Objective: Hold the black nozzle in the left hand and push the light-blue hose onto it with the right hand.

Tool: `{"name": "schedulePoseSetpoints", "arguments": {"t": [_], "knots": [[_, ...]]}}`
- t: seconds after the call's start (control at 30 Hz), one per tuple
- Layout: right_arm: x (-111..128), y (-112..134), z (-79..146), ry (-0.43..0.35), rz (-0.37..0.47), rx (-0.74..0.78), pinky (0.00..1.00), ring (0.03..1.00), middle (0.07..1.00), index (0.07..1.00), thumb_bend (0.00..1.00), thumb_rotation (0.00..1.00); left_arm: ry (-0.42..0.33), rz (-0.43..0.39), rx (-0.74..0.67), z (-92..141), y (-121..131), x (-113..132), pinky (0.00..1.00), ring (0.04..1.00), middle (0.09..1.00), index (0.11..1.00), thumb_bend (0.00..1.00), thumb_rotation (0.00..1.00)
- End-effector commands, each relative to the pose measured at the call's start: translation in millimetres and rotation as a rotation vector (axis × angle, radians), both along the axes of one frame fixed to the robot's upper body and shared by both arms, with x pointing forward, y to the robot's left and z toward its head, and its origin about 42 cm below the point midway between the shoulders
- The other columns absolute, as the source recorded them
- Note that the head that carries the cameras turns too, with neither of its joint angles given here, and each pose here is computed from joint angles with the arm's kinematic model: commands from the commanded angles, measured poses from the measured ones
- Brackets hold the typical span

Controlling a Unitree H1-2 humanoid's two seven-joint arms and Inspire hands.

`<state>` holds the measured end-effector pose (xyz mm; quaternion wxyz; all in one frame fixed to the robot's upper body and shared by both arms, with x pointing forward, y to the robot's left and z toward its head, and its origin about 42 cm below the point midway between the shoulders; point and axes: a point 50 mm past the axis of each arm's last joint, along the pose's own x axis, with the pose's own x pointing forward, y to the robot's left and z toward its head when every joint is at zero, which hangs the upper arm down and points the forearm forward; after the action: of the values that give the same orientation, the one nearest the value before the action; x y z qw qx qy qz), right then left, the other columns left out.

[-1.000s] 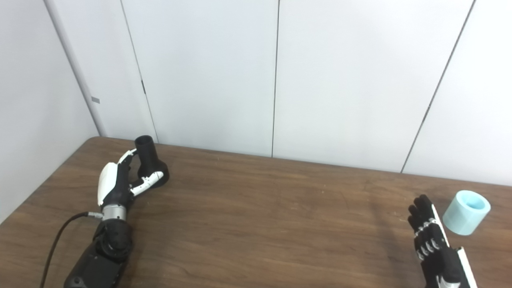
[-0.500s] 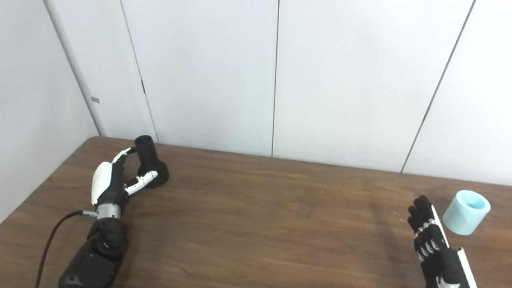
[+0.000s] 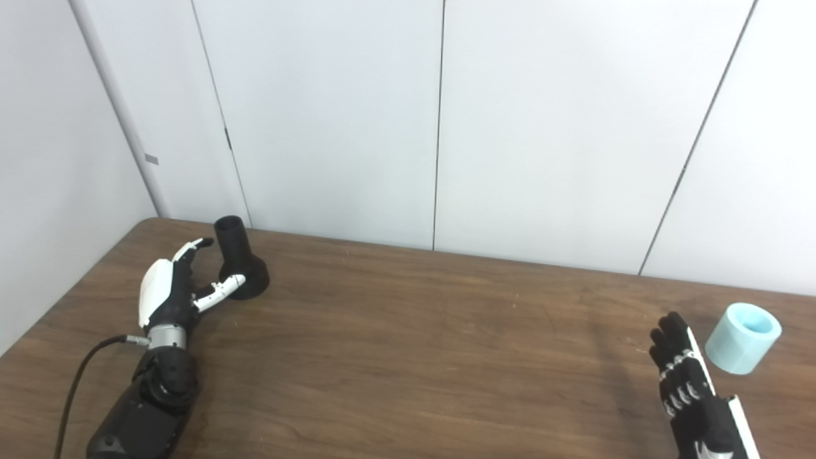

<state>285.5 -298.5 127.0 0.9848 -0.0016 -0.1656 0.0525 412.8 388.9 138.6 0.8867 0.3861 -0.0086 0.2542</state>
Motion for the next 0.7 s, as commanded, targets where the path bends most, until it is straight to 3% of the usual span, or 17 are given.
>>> {"name": "schedulePoseSetpoints", "arguments": {"t": [0.0, 0.33, 0.67], "knots": [[-27, 0, -34, 0.126, -0.03, 0.038, 1.0, 1.0, 1.0, 1.0, 0.78, 1.0, -0.024, -0.007, 0.026, 6, 4, 3, 0.75, 0.866, 0.878, 0.716, 0.68, 0.5], [-27, 1, -32, 0.126, -0.03, 0.041, 1.0, 1.0, 1.0, 1.0, 0.78, 1.0, -0.011, -0.041, 0.013, 6, -2, 4, 0.71, 0.822, 0.835, 0.65, 0.7, 0.47], [-28, 3, -31, 0.127, -0.03, 0.041, 1.0, 1.0, 1.0, 1.0, 0.78, 1.0, 0.003, -0.081, -0.008, 11, -8, 6, 0.78, 0.871, 0.819, 0.619, 0.7, 0.44]]}}
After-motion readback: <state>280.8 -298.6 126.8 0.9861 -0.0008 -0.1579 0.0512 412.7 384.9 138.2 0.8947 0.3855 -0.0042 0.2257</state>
